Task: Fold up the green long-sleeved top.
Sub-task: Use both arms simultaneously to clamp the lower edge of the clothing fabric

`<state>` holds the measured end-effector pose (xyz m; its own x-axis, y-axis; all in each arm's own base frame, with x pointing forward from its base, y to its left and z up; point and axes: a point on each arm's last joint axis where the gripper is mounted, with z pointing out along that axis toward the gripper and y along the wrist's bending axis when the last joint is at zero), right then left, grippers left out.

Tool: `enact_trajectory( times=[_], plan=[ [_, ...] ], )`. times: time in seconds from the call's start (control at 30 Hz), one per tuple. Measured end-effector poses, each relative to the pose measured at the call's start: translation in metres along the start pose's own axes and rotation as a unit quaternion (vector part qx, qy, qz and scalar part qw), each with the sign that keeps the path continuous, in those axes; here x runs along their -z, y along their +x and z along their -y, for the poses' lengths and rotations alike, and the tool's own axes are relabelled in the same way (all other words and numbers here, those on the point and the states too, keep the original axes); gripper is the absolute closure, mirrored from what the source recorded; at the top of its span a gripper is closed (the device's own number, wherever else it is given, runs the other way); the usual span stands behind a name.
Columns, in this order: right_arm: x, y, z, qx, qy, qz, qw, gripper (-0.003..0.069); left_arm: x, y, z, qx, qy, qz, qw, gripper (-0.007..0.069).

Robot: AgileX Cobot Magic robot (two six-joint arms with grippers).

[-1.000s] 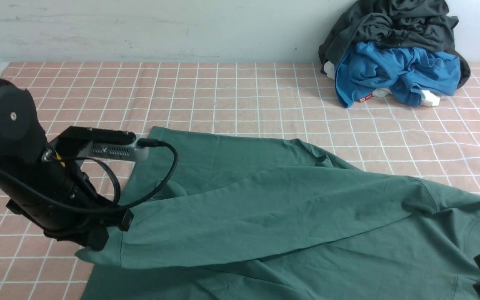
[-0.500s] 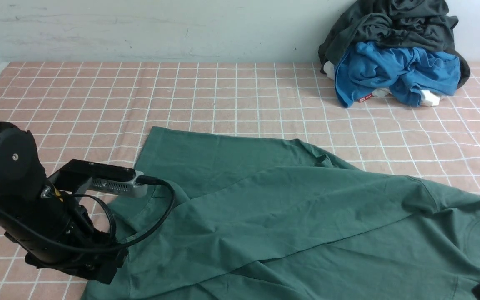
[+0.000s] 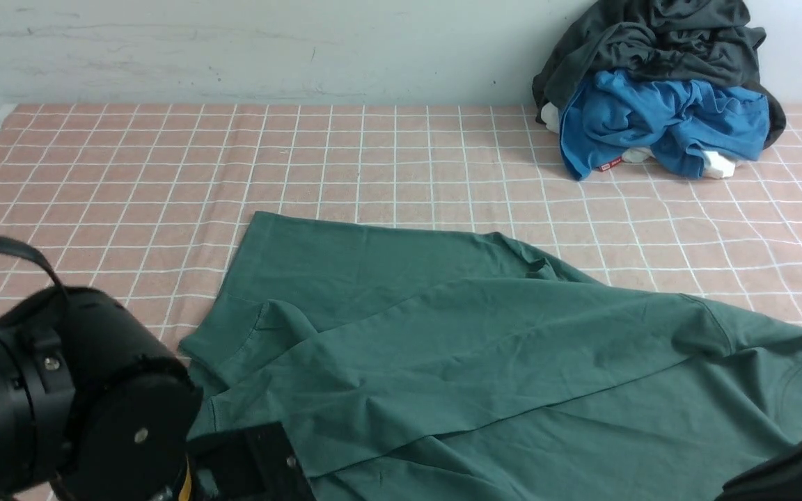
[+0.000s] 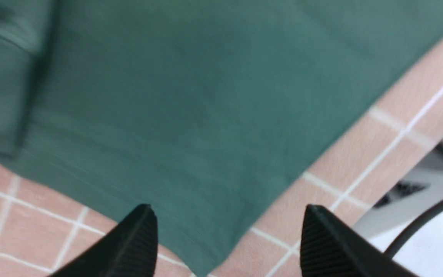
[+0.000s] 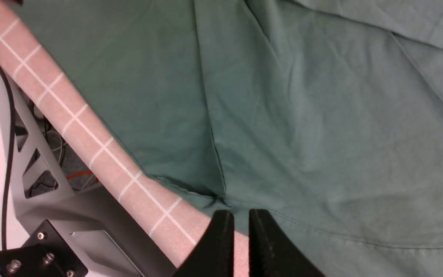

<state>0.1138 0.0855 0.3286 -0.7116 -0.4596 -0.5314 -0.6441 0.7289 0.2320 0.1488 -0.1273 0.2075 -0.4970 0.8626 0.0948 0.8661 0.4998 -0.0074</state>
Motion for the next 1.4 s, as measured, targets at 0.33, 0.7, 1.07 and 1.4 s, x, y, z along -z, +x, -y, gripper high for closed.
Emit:
enact_trajectory(
  times=[0.33, 0.7, 1.07, 1.4],
  plan=[
    [0.015, 0.009, -0.006, 0.017, 0.009, 0.029, 0.999, 0.0606, -0.065, 0.035, 0.017, -0.132, 0.012, 0.009, 0.991, 0.0163],
    [0.014, 0.010, -0.012, 0.039, -0.003, 0.023, 0.999, 0.0606, -0.062, 0.035, 0.013, -0.141, -0.032, 0.044, 0.989, 0.0163],
    [0.014, 0.010, -0.012, 0.041, -0.003, 0.022, 0.999, 0.0606, -0.055, 0.033, 0.009, -0.141, -0.070, 0.077, 0.984, 0.0163],
    [0.014, 0.010, -0.012, 0.041, -0.003, 0.022, 0.999, 0.0606, -0.062, 0.030, 0.009, -0.164, -0.056, 0.053, 0.984, 0.0163]
  ],
)
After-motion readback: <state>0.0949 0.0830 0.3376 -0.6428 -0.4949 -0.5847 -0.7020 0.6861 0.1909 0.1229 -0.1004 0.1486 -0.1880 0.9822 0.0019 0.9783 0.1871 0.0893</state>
